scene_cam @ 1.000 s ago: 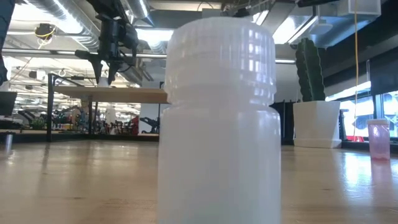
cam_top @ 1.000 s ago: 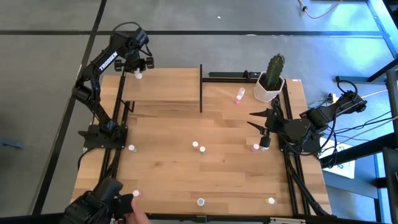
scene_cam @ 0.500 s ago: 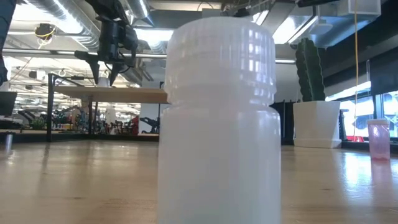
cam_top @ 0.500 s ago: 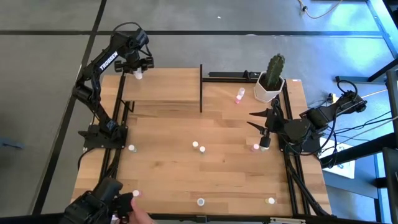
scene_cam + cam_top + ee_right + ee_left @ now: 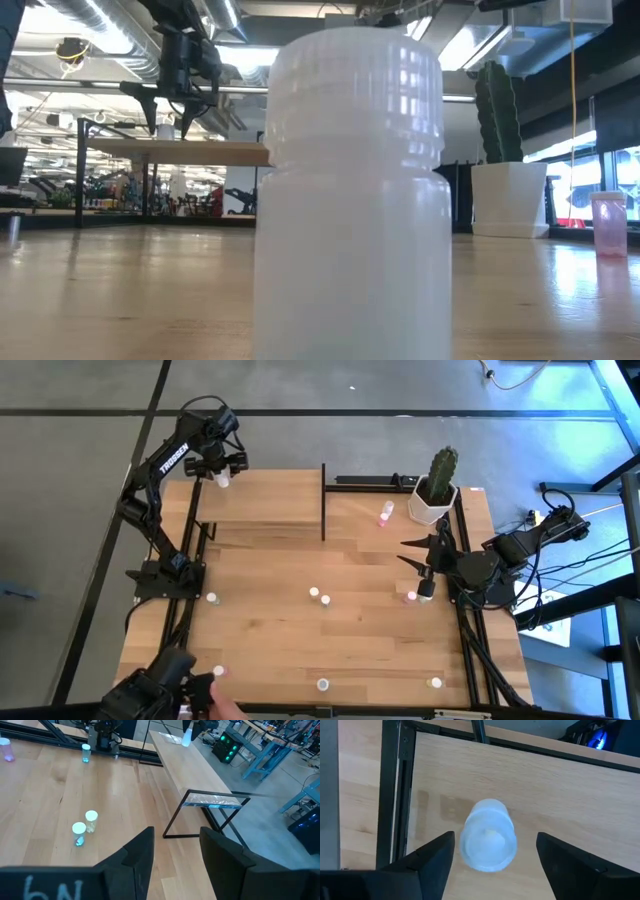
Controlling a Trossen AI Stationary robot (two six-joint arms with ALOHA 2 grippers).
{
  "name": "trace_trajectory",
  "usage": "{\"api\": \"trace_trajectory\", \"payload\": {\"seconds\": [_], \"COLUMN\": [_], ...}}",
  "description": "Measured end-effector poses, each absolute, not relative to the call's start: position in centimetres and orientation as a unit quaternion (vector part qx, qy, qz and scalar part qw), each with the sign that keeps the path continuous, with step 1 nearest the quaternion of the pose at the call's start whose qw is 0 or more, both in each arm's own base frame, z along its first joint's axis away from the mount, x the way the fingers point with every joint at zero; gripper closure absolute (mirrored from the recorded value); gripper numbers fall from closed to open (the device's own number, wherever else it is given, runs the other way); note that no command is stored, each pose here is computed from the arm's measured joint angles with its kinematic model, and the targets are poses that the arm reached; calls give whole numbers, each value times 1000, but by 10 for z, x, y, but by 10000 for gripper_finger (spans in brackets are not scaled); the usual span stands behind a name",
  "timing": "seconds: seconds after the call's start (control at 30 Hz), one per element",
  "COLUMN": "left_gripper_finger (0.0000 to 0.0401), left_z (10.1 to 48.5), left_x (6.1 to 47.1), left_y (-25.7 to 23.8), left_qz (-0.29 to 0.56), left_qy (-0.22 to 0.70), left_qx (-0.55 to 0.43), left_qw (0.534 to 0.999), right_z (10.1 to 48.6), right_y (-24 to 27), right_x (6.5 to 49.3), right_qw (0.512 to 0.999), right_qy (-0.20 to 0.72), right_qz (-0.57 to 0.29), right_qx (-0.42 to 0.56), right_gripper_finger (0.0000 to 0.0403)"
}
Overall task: Pick and place medicine bottles onto shelf by color
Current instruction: Put the top yellow pill bottle on the shelf
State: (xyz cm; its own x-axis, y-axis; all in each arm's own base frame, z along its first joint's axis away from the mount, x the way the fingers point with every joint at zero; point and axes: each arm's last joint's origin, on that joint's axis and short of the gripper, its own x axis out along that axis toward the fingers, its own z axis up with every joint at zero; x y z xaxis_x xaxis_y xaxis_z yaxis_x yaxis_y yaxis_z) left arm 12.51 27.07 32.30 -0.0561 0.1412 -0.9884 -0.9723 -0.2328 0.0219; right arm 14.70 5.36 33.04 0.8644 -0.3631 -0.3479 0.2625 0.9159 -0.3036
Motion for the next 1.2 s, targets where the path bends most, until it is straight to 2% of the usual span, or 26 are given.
{"api": "trace_trajectory", "payload": {"seconds": [0.5,0.83,1.07,1.2], "left_gripper_finger": [125,124,124,124], "left_z": [359,403,424,430], "left_x": [121,141,153,157], "left_y": [240,185,128,102], "left_qz": [601,546,454,398], "left_qy": [361,325,356,360], "left_qx": [-479,-360,-240,-201], "left_qw": [528,683,781,819], "right_z": [330,330,330,330], "right_y": [54,54,54,54], "right_x": [147,147,147,147], "right_qw": [958,958,958,958], "right_qy": [203,203,203,203], "right_qz": [-163,-163,-163,-163], "right_qx": [-124,-124,-124,-124], "right_gripper_finger": [242,242,242,242]}}
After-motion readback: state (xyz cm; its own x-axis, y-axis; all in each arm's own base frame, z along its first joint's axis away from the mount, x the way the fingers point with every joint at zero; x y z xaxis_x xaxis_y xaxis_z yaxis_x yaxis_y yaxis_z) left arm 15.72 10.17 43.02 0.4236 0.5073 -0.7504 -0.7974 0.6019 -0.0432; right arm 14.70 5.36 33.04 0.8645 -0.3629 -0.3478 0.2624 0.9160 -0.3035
